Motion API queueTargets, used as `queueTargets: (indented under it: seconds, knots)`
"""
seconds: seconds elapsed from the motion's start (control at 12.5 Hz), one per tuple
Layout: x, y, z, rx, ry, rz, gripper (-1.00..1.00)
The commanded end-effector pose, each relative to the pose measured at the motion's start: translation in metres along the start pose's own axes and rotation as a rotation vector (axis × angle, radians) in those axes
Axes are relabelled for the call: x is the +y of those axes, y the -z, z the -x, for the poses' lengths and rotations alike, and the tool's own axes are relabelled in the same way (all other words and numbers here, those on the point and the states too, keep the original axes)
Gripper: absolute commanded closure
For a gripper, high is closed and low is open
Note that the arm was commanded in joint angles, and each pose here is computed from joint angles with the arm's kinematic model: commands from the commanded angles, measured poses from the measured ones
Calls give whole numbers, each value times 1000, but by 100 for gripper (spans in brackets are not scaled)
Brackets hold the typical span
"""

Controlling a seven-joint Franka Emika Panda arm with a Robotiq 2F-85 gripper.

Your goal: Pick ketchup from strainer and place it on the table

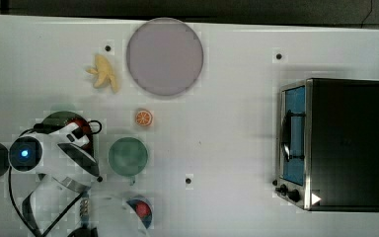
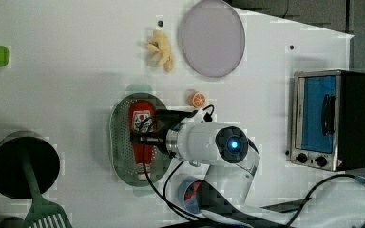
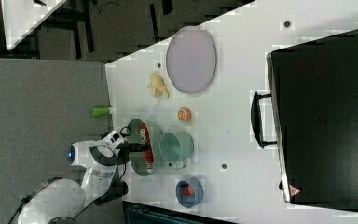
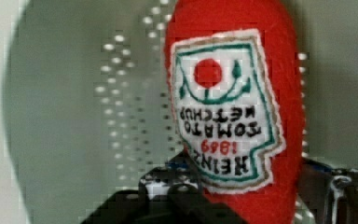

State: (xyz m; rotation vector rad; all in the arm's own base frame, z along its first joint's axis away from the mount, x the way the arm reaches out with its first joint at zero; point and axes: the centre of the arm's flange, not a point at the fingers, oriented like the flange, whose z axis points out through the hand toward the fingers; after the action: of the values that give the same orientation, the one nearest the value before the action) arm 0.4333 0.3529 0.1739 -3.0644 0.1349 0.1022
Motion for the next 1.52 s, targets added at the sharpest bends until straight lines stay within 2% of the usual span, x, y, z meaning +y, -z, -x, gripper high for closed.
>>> queueTargets:
  seconds: [0.08,0.24,0.4,0.72,0.96,1.12,1.28,1.52]
  knots:
    - [-27,76,1,62,-85,-23,-16]
    - [-31,127,-7,77,-164,-48,-16]
    - [-24,175,-23,77,-216,-31,-16]
    - [21,252,-76,-2,-278,26,-16]
    - [91,287,-126,-8,-250,50,-16]
    - [146,290,-154,1,-175,60,-16]
    - [205,289,-175,6,-108,74,-16]
    - [287,282,-195,24,-100,90,-16]
